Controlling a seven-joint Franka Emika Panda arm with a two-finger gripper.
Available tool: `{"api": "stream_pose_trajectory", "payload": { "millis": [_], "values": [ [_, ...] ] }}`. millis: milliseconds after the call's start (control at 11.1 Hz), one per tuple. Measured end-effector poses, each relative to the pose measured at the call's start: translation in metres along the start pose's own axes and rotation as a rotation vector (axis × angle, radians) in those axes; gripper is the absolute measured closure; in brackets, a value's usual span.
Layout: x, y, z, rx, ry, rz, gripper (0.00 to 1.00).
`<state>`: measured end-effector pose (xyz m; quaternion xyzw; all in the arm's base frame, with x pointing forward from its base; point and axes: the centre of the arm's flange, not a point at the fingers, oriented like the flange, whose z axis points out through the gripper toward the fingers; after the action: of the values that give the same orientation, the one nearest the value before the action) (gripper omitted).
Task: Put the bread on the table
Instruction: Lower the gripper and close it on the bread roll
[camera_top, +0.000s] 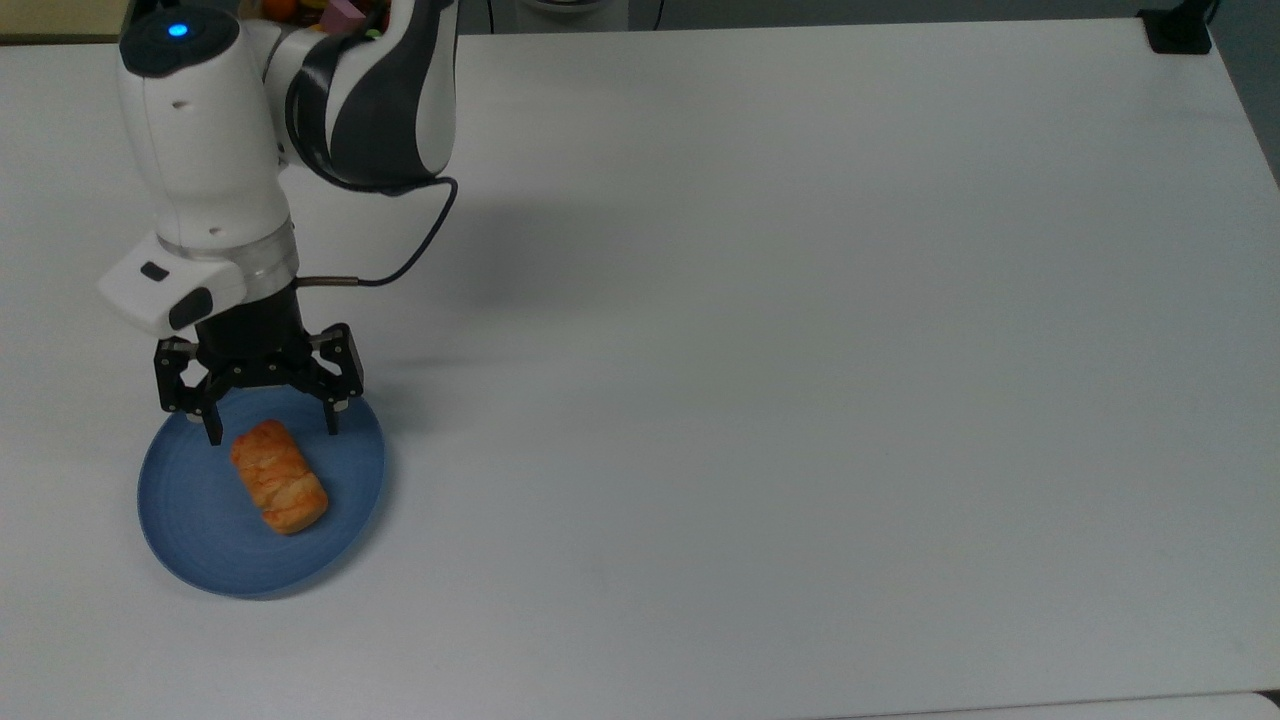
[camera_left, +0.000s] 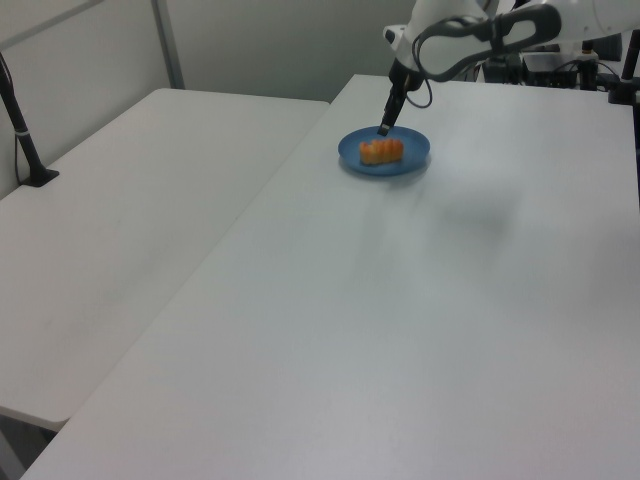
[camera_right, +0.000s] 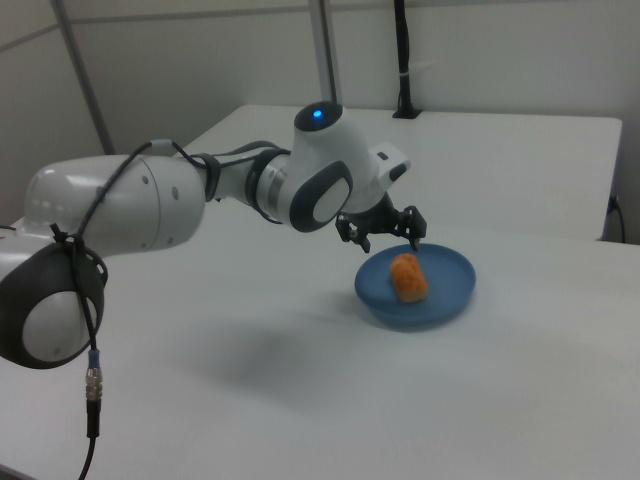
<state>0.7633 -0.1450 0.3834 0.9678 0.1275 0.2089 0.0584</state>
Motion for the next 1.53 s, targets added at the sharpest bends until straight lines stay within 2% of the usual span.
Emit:
{"api": "stream_pose_trajectory", "payload": {
  "millis": [718, 808, 1167, 1436, 1526],
  "values": [
    [-0.013, -0.003, 0.052, -0.047, -0.012, -0.047, 0.07],
    [-0.014, -0.003, 0.053, -0.048, -0.011, -0.047, 0.16],
    [-0.017, -0.002, 0.059, -0.048, -0.018, -0.047, 0.34],
    [-0.017, -0.002, 0.059, -0.052, -0.021, -0.052, 0.82],
    [-0.017, -0.002, 0.059, -0.053, -0.021, -0.054, 0.88]
  ]
}}
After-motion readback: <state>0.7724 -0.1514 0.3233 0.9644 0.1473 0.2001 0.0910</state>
